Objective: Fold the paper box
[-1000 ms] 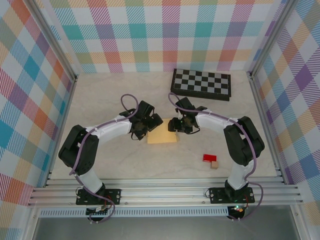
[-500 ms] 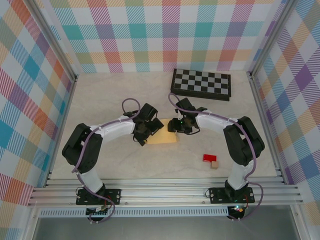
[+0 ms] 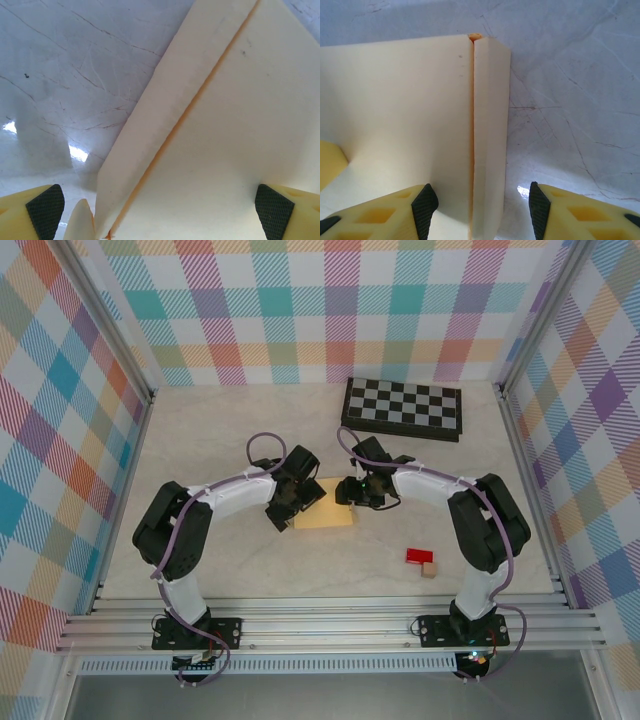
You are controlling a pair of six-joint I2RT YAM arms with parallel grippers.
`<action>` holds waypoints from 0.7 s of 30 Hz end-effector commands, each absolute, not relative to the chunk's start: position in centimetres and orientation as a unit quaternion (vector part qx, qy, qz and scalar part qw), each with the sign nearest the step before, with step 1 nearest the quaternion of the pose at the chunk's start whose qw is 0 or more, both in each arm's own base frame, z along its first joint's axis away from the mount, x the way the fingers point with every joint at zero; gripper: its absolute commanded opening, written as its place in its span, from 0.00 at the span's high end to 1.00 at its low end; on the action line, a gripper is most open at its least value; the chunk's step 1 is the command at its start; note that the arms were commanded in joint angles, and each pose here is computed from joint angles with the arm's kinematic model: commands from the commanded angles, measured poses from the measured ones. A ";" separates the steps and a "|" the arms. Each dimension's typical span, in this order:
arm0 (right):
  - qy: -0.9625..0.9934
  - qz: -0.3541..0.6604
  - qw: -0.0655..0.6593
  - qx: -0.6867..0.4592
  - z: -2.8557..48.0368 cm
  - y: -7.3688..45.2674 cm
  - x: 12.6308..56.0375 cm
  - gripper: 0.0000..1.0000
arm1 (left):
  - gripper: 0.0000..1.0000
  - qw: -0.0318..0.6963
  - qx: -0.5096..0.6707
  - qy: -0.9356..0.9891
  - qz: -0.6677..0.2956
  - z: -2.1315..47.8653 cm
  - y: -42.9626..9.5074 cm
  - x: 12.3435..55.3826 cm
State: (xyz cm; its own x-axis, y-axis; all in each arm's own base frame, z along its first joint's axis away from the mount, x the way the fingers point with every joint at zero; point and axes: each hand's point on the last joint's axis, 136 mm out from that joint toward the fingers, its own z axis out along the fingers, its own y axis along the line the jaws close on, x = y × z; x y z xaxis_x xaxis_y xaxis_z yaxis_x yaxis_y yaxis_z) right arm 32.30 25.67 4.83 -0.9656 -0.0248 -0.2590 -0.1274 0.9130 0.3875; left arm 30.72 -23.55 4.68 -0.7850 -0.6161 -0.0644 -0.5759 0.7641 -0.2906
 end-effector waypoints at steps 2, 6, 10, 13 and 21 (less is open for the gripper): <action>0.973 0.194 0.118 -0.048 5.0 25.0 31.5 0.44 | 0.01 0.059 -0.319 0.939 -0.112 3.4 -23.5 29.8; 0.973 0.195 0.116 -0.046 4.8 25.0 31.5 0.44 | 0.00 0.054 -0.324 0.936 -0.123 3.6 -24.1 29.9; 0.973 0.194 0.113 -0.045 4.6 25.0 31.4 0.44 | 0.01 0.054 -0.325 0.937 -0.116 3.6 -23.9 29.9; 0.974 0.194 0.112 -0.044 4.5 25.0 31.4 0.45 | 0.06 0.049 -0.331 0.935 -0.116 2.9 -23.9 29.7; 0.974 0.192 0.113 -0.045 4.5 24.9 31.3 0.45 | 0.08 0.048 -0.336 0.934 -0.115 2.4 -23.9 29.6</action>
